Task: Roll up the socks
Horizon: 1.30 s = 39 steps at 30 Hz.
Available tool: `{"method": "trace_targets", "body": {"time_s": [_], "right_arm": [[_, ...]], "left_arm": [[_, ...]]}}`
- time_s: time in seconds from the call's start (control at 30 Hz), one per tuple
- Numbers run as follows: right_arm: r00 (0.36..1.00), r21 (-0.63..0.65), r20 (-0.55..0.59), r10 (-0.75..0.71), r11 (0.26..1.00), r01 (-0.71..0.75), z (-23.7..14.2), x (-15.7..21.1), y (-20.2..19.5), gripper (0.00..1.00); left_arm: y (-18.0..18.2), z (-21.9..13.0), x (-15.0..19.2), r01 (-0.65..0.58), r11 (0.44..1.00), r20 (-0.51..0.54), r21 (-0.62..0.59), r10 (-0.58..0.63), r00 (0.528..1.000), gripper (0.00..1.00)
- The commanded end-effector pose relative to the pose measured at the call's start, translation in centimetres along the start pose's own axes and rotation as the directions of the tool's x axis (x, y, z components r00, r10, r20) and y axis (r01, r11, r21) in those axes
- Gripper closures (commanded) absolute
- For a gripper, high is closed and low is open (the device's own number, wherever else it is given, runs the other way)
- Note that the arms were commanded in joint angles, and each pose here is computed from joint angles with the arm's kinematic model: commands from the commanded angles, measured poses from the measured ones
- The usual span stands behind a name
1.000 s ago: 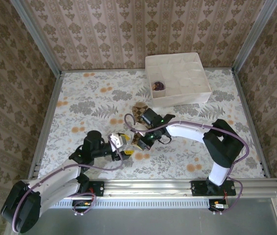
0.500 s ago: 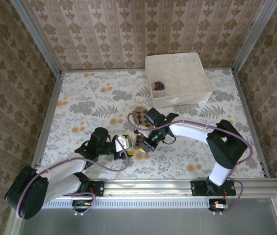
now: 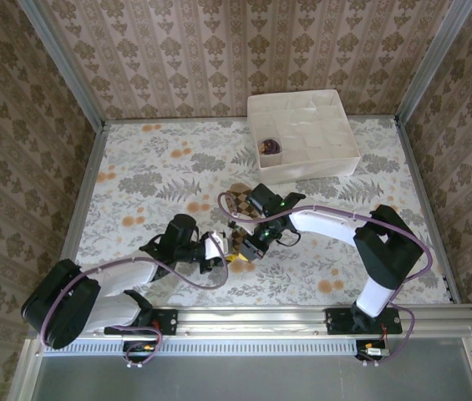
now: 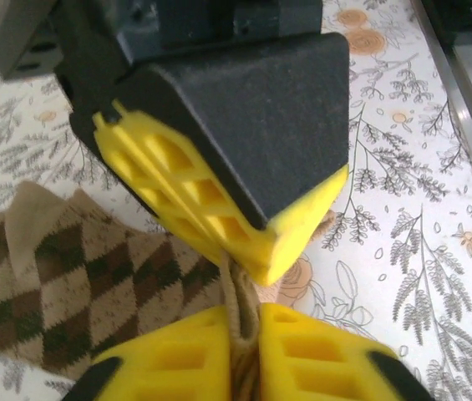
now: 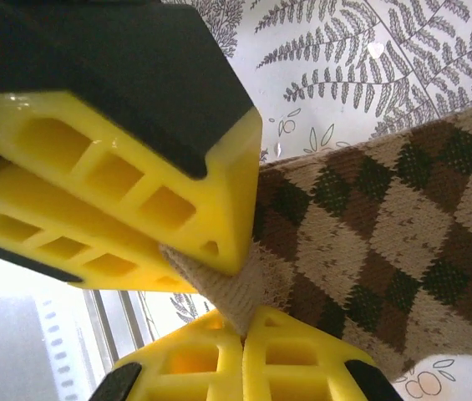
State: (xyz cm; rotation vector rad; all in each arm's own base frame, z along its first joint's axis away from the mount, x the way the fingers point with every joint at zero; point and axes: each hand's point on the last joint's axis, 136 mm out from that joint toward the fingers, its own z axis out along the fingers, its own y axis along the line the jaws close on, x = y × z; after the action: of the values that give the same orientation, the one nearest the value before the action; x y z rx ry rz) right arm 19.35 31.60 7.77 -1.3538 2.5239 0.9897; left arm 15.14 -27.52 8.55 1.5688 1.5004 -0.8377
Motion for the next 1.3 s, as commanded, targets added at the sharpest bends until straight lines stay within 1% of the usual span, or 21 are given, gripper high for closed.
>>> {"method": "trace_targets", "body": {"time_s": [0.0, 0.03, 0.07, 0.1, 0.13, 0.17, 0.33, 0.43, 0.5, 0.63, 0.77, 0.83, 1.0, 1.07, 1.17, 1.27], "right_arm": [[1.000, -0.020, 0.001, 0.004, 1.000, -0.004, -0.6, 0.4, 0.8, 1.00], [1.000, -0.014, 0.005, 0.008, 1.000, -0.008, -0.7, 0.4, 0.8, 0.98], [1.000, -0.010, 0.019, 0.013, 1.000, -0.013, -0.8, 0.3, 0.7, 0.86], [0.999, -0.005, 0.042, 0.016, 1.000, -0.015, -1.0, 0.1, 0.7, 0.71], [0.998, -0.004, 0.064, 0.022, 1.000, -0.022, -1.2, -0.1, 0.7, 0.63], [0.995, -0.001, 0.093, 0.027, 1.000, -0.027, -1.5, -0.4, 0.7, 0.58], [0.978, 0.019, 0.203, 0.048, 0.998, -0.052, -2.5, -0.7, 0.6, 0.44], [0.968, 0.035, 0.243, 0.062, 0.997, -0.072, -2.6, -0.3, 0.4, 0.43], [0.965, 0.054, 0.255, 0.069, 0.995, -0.085, -2.5, 0.2, 0.0, 0.44], [0.961, 0.079, 0.265, 0.083, 0.991, -0.107, -2.0, 0.7, -0.9, 0.45], [0.962, 0.106, 0.256, 0.093, 0.987, -0.124, -1.6, 0.8, -1.7, 0.48], [0.962, 0.115, 0.257, 0.096, 0.985, -0.129, -1.5, 0.6, -2.0, 0.51], [0.959, 0.145, 0.251, 0.131, 0.975, -0.171, -1.0, 0.5, -3.1, 0.64], [0.958, 0.151, 0.247, 0.144, 0.971, -0.184, -0.7, 0.5, -3.4, 0.68], [0.957, 0.159, 0.239, 0.163, 0.966, -0.205, -0.4, 0.7, -3.9, 0.72], [0.955, 0.176, 0.230, 0.187, 0.957, -0.230, -0.1, 0.9, -4.4, 0.73]], "left_arm": [[0.2, 0.3, -2.2, -0.042, 0.999, 0.055, 0.024, 0.041, 0.998, 1.00], [0.2, 0.4, -2.4, -0.037, 0.999, 0.056, 0.024, 0.035, 0.998, 1.00], [0.3, 0.4, -2.6, -0.030, 0.999, 0.060, 0.021, 0.029, 0.998, 1.00], [0.3, 0.4, -2.8, -0.021, 1.000, 0.062, 0.018, 0.020, 0.998, 1.00], [0.4, 0.5, -3.0, -0.008, 1.000, 0.064, 0.012, 0.007, 0.998, 1.00], [0.6, 0.5, -3.1, 0.012, 1.000, 0.060, 0.004, -0.012, 0.998, 1.00], [1.7, 0.6, -3.4, 0.194, 0.980, 0.047, -0.043, -0.192, 0.980, 1.00], [1.8, 0.6, -3.0, 0.287, 0.956, 0.055, -0.062, -0.284, 0.957, 1.00], [2.0, 0.5, -2.4, 0.351, 0.932, 0.065, -0.089, -0.346, 0.936, 1.00], [1.9, 0.4, -1.8, 0.446, 0.889, 0.093, -0.100, -0.438, 0.894, 1.00], [2.1, 0.4, -0.9, 0.524, 0.842, 0.065, -0.125, -0.520, 0.852, 1.00], [2.2, 0.5, -0.4, 0.546, 0.826, 0.043, -0.139, -0.546, 0.837, 1.00], [2.5, 1.1, 0.5, 0.591, 0.792, -0.013, -0.153, -0.600, 0.800, 1.00], [2.6, 1.4, 1.0, 0.610, 0.778, -0.034, -0.151, -0.621, 0.783, 1.00], [2.8, 1.8, 1.7, 0.638, 0.754, -0.057, -0.156, -0.652, 0.756, 1.00], [3.1, 2.1, 2.4, 0.665, 0.727, -0.074, -0.171, -0.683, 0.727, 1.00]]}}
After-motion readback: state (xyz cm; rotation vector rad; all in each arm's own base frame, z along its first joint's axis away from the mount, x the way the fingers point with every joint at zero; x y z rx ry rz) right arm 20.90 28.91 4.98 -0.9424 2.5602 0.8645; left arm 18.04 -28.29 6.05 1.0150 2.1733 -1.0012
